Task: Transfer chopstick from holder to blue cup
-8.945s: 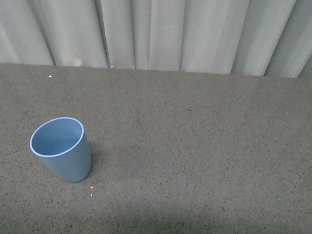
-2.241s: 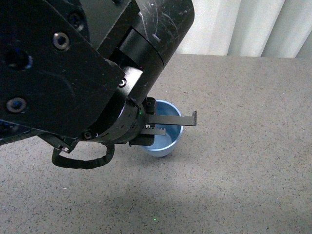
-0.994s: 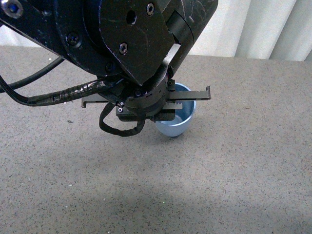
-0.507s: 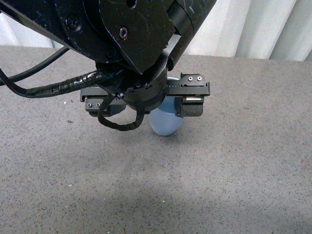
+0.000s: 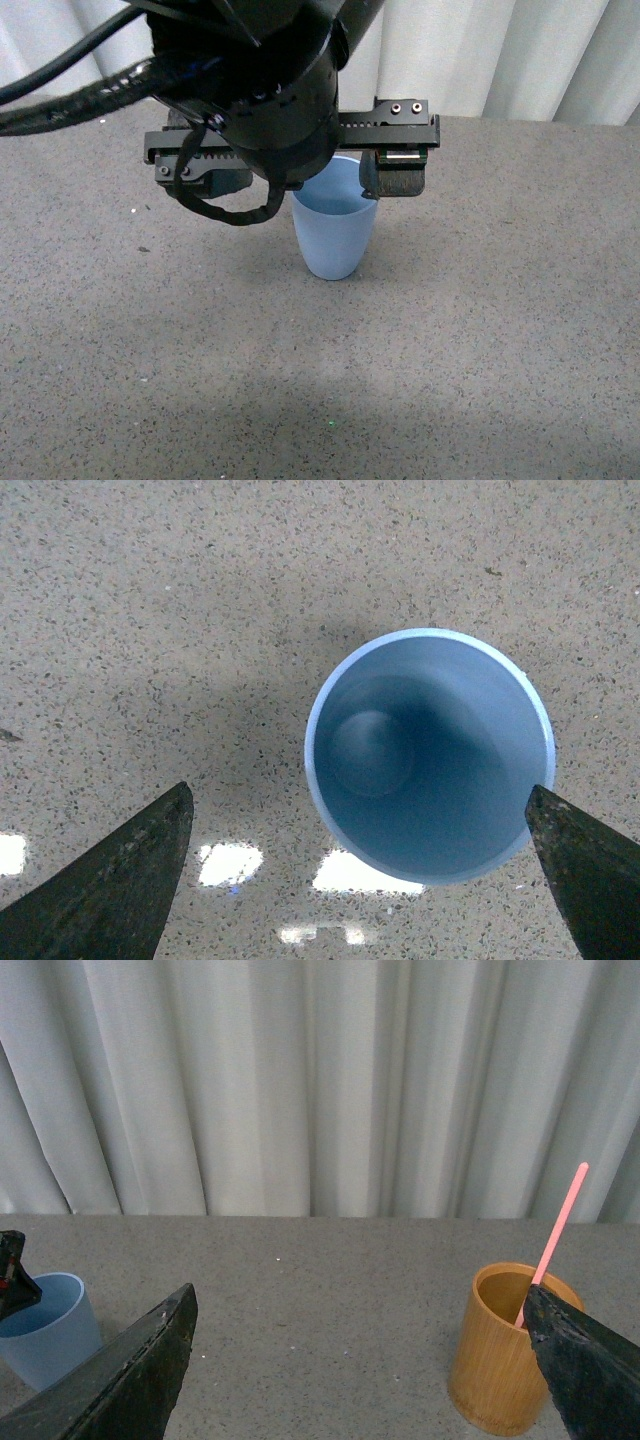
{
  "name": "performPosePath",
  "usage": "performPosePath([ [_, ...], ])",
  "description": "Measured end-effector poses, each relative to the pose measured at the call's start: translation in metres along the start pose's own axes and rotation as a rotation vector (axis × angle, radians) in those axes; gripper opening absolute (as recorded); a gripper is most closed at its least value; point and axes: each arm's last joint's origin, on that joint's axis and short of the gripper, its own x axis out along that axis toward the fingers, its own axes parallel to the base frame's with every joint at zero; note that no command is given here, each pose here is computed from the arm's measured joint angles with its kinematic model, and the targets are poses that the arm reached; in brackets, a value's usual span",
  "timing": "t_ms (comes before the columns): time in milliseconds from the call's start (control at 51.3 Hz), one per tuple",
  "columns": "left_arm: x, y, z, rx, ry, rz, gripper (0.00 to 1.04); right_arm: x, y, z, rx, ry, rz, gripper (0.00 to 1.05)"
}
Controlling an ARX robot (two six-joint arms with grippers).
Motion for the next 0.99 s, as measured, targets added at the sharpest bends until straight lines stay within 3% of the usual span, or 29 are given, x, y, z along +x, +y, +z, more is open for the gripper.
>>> performPosePath([
  [234, -0.014, 0.021, 0.0, -0.005, -0.024, 0.002, 0.98, 0.0, 0.0, 0.0, 0.0, 0.0, 0.0, 0.95],
  [273, -0.011, 0.025, -0.002, 0.021, -0.097, 0.021, 0.95, 0.0, 0.0, 0.0, 0.0, 0.0, 0.0, 0.95],
  [331, -0.008, 0.044, -0.011, 0.044, -0.31, 0.051, 0.84, 0.0, 0.0, 0.0, 0.0, 0.0, 0.0, 0.95],
  [429, -0.016, 0.078, -0.028, 0.062, -0.501, 0.023, 0.72, 0.0, 0.0, 0.0, 0.0, 0.0, -0.001, 0.95],
  [507, -0.04, 0.113, -0.035, 0.035, -0.694, 0.002, 0.59, 0.0, 0.0, 0.0, 0.0, 0.0, -0.002, 0.95],
  [604, -0.071, 0.15, -0.039, 0.022, -0.837, -0.007, 0.45, 0.0, 0.0, 0.0, 0.0, 0.0, -0.001, 0.95],
  [702, -0.089, 0.183, -0.054, 0.043, -0.847, -0.008, 0.3, 0.0, 0.0, 0.0, 0.0, 0.0, 0.0, 0.95],
  [760, -0.099, 0.206, -0.075, 0.035, -0.807, 0.03, 0.16, 0.0, 0.0, 0.0, 0.0, 0.0, 0.0, 0.95],
  [818, -0.108, 0.21, -0.09, 0.031, -0.788, 0.043, 0.04, 0.0, 0.0, 0.0, 0.0, 0.0, 0.0, 0.95],
  [994, -0.15, 0.209, -0.13, 0.048, -0.746, 0.033, 0.04, 0.0, 0.0, 0.0, 0.0, 0.0, 0.0, 0.95],
])
